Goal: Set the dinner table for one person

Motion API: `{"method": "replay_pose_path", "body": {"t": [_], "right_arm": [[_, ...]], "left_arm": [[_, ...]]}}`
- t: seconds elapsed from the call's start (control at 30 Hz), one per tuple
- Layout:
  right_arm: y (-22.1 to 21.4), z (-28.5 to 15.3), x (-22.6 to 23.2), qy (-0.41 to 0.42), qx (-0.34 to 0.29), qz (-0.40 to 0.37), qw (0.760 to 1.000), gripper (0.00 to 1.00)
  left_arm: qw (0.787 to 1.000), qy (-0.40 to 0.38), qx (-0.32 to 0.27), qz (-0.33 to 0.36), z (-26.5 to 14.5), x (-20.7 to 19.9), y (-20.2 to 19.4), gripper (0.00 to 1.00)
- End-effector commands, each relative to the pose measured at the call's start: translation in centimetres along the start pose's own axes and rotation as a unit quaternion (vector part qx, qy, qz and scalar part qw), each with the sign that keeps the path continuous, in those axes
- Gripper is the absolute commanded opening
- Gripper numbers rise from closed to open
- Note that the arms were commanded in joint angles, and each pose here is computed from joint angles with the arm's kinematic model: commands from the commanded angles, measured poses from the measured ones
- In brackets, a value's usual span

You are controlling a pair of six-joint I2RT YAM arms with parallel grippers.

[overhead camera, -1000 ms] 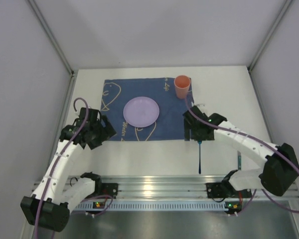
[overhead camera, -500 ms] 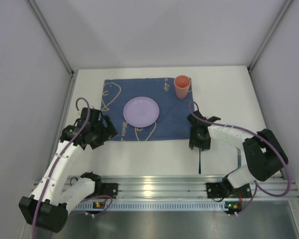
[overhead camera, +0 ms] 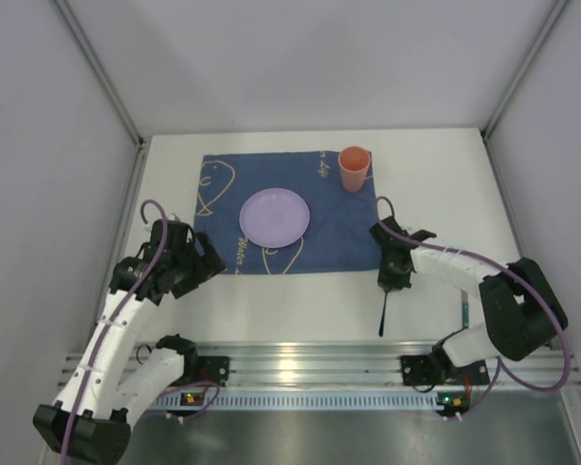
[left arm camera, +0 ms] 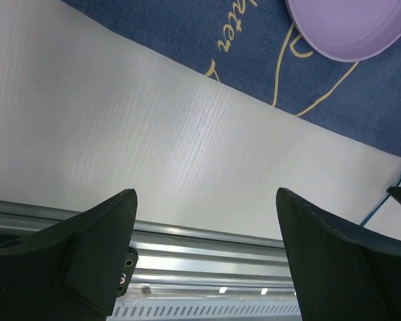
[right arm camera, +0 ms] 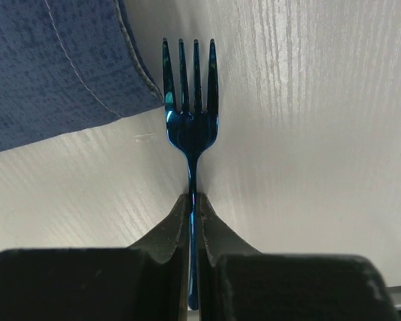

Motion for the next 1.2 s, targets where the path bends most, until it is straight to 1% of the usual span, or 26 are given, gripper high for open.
{"method": "replay_pose_path", "body": {"t": [0.0, 0.07, 0.1, 0.17, 0.2, 0.23, 0.27, 0.3, 0.33, 0.37, 0.47, 0.53, 0.57, 0.63, 0.83, 1.07, 1.17], "right_arm": [[-0.6, 0.3, -1.2, -0.033, -0.014, 0.016, 0.999, 0.00], [0.4, -1.7, -1.3, -0.036, -0.039, 0.028, 0.998, 0.00], [0.6, -3.4, -1.6, -0.029, -0.050, 0.035, 0.998, 0.00], [1.9, -6.2, -1.1, -0.003, -0.078, 0.044, 0.996, 0.00], [2.0, -7.7, -1.3, 0.007, -0.080, 0.044, 0.996, 0.00], [2.3, -8.8, -1.1, 0.015, -0.087, 0.045, 0.995, 0.00], [3.5, -10.8, -0.5, 0.037, -0.107, 0.051, 0.992, 0.00], [3.8, -11.9, -0.3, 0.049, -0.110, 0.051, 0.991, 0.00], [3.9, -12.9, -0.2, 0.053, -0.109, 0.049, 0.991, 0.00], [4.8, -14.6, 0.2, 0.072, -0.128, 0.055, 0.988, 0.00], [5.8, -17.2, 0.8, 0.107, -0.144, 0.066, 0.982, 0.00], [6.1, -17.9, 1.4, 0.129, -0.140, 0.067, 0.979, 0.00], [6.2, -18.1, 1.6, 0.136, -0.140, 0.066, 0.979, 0.00], [5.9, -18.0, 1.9, 0.147, -0.126, 0.065, 0.979, 0.00], [5.1, -18.4, 1.8, 0.177, -0.120, 0.070, 0.974, 0.00], [5.4, -18.7, 2.1, 0.186, -0.120, 0.064, 0.973, 0.00], [5.4, -18.6, 2.3, 0.187, -0.118, 0.063, 0.973, 0.00]], "left_arm": [[0.999, -0.046, 0.016, 0.012, 0.8, -0.8, -0.5, 0.90], [0.997, -0.073, 0.027, 0.023, 1.3, -1.4, -0.6, 0.90], [0.993, -0.110, 0.033, 0.036, 1.4, -2.5, -0.5, 0.86], [0.986, -0.150, 0.047, 0.053, 1.8, -4.0, -0.6, 0.84], [0.976, -0.198, 0.050, 0.075, 1.6, -5.6, -0.8, 0.84], [0.970, -0.219, 0.050, 0.089, 1.3, -6.8, -0.9, 0.84], [0.966, -0.230, 0.059, 0.105, 1.6, -8.0, -1.2, 0.84], [0.954, -0.256, 0.073, 0.138, 1.2, -9.5, -2.5, 0.84], [0.944, -0.284, 0.070, 0.154, 0.7, -11.3, -2.6, 0.84], [0.939, -0.288, 0.089, 0.168, 1.5, -12.5, -3.4, 0.84], [0.908, -0.326, 0.130, 0.228, 1.5, -16.2, -7.0, 0.83], [0.902, -0.327, 0.136, 0.246, 2.2, -17.8, -8.2, 0.83], [0.893, -0.342, 0.139, 0.257, 2.0, -18.7, -9.2, 0.83], [0.891, -0.348, 0.143, 0.254, 2.6, -19.7, -10.0, 0.82], [0.876, -0.378, 0.148, 0.260, 2.6, -22.9, -12.3, 0.81], [0.850, -0.410, 0.169, 0.283, 2.0, -25.0, -14.6, 0.81], [0.846, -0.416, 0.172, 0.285, 1.9, -25.4, -14.8, 0.81]]}}
Point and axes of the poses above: each gripper's point midway between its finger pads, its own z axis out along the fingers, its own x axis along the line the jaws close on, y = z × x, the point moved 8 cm from there along -z, back along the fingers, and after that the axes turned 4 degrees about -z, right-handed, at the moved point
